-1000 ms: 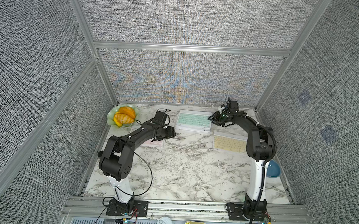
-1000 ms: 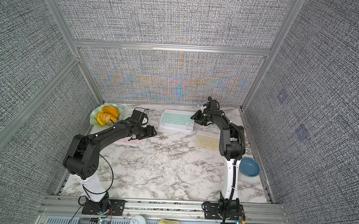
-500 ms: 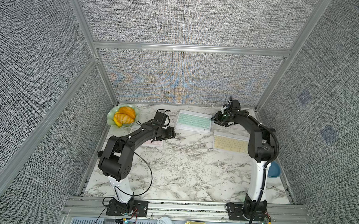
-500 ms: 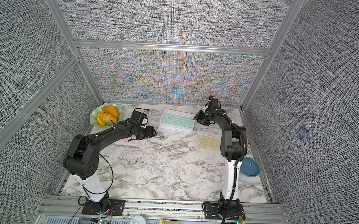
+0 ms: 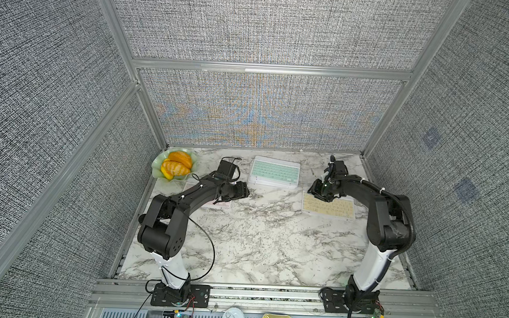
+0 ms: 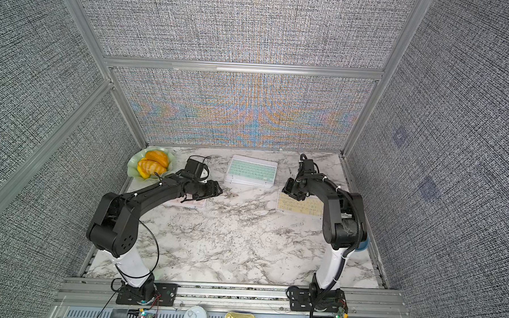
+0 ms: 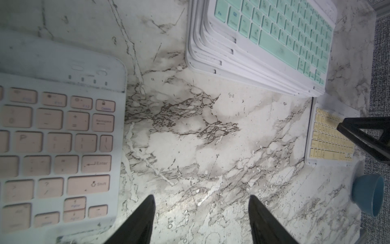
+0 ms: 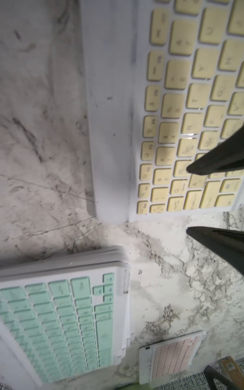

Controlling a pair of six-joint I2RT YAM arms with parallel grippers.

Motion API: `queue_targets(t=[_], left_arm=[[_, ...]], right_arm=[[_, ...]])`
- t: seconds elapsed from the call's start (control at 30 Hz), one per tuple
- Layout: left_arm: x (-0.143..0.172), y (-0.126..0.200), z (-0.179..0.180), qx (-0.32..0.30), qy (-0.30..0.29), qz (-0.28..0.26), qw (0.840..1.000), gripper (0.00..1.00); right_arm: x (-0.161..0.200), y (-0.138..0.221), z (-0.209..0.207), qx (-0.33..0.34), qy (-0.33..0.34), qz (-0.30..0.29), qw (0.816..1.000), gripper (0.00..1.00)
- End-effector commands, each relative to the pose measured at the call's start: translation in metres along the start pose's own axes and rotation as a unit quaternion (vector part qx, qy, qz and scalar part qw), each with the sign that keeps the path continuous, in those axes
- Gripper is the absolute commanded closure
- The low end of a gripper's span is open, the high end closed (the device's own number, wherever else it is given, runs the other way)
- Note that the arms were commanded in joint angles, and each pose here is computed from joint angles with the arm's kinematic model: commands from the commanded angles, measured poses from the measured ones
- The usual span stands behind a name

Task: Stack the numeric keypads
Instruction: Place the numeric keypad at the numeric keypad, then move the numeric keypad to the center of the board.

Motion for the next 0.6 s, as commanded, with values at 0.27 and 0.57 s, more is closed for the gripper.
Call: queue_targets(t=[0.27, 0.57], left_arm=[[0.003, 0.000, -0.008, 0.029, -0.001, -0.007, 1.000, 0.30], [0.009, 0.007, -0.009, 0.029, -0.001, -0.011, 1.000, 0.30]], right_arm=[[0.036, -0.022, -0.016, 0.032, 0.018, 0.011, 0.999, 0.55], [0.085, -0.028, -0.008, 0.025, 0.030, 0.051, 0.998, 0.55]])
Point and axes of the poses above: each gripper's point midway between its finger pads, its own y axis back along the fingers, its own z axis along the line the jaws close on, x = y × z, the point moved 2 cm from there along y, back along the fingers, and after that the axes turned 15 degrees about -y, right-handed, at the moved point
